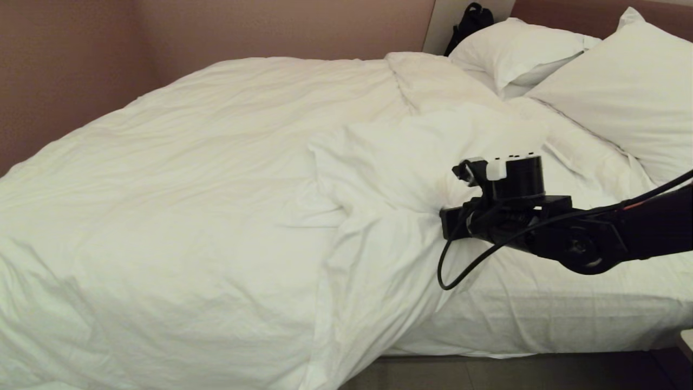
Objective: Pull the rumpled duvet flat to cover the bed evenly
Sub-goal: Flatten the corners of the folded blanket
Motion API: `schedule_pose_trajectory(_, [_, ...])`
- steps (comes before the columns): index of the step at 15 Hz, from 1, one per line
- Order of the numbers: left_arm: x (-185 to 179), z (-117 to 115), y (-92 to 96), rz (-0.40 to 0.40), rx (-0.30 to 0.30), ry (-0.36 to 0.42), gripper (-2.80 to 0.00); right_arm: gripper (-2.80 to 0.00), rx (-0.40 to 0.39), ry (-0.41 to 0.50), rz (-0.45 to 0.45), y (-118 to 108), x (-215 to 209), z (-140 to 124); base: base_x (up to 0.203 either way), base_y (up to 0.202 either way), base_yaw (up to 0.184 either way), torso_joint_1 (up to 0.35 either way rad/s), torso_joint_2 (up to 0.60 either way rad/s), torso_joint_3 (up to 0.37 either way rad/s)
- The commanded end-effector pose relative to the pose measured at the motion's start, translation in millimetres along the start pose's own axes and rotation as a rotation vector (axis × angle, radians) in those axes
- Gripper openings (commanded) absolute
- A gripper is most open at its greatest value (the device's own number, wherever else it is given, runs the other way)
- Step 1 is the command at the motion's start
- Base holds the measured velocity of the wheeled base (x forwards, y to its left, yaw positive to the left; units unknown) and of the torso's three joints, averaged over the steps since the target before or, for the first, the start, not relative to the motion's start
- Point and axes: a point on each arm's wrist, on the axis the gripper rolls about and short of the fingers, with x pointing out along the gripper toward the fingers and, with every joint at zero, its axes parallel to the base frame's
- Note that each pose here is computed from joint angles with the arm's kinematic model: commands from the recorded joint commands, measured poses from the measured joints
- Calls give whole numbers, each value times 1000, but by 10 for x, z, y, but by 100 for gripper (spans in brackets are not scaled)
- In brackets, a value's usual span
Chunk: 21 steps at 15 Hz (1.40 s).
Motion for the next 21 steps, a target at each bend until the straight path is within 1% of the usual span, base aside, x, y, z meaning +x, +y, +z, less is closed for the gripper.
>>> schedule_pose_trajectory(1, [0, 0, 0, 0, -1, -1, -280, -280, 6, -55, 1, -24, -214, 128, 0, 0, 0, 0, 0, 0])
schedule_pose_trajectory(2, [0, 0, 0, 0, -1, -1, -280, -280, 7, -76, 1, -39, -333, 173, 0, 0, 0, 0, 0, 0])
schedule_pose_trajectory(6, [0, 0, 0, 0, -1, -1, -280, -280, 7, -121, 0, -96, -736, 212, 0, 0, 0, 0, 0, 0])
schedule_pose_trajectory(9, [0, 0, 0, 0, -1, -1, -280, -280, 5, -143, -6, -149, -1064, 156, 0, 0, 0, 0, 0, 0])
schedule_pose_trajectory(11, [0, 0, 0, 0, -1, -1, -280, -280, -4, -143, -13, -179, -1237, 71, 0, 0, 0, 0, 0, 0])
schedule_pose_trajectory(13, [0, 0, 0, 0, -1, -1, -280, -280, -10, -113, -24, -221, -1406, -121, 0, 0, 0, 0, 0, 0])
schedule_pose_trajectory(15, [0, 0, 0, 0, -1, -1, -280, -280, -15, -61, -33, -246, -1430, -304, 0, 0, 0, 0, 0, 0])
schedule_pose_trajectory(17, [0, 0, 0, 0, -1, -1, -280, -280, -16, 14, -33, -253, -1383, -503, 0, 0, 0, 0, 0, 0])
schedule_pose_trajectory(18, [0, 0, 0, 0, -1, -1, -280, -280, -16, 45, -32, -250, -1353, -574, 0, 0, 0, 0, 0, 0])
schedule_pose_trajectory(19, [0, 0, 0, 0, -1, -1, -280, -280, -15, 56, -31, -249, -1339, -599, 0, 0, 0, 0, 0, 0])
schedule_pose_trajectory(21, [0, 0, 0, 0, -1, -1, -280, -280, -18, 133, -32, -242, -1227, -754, 0, 0, 0, 0, 0, 0])
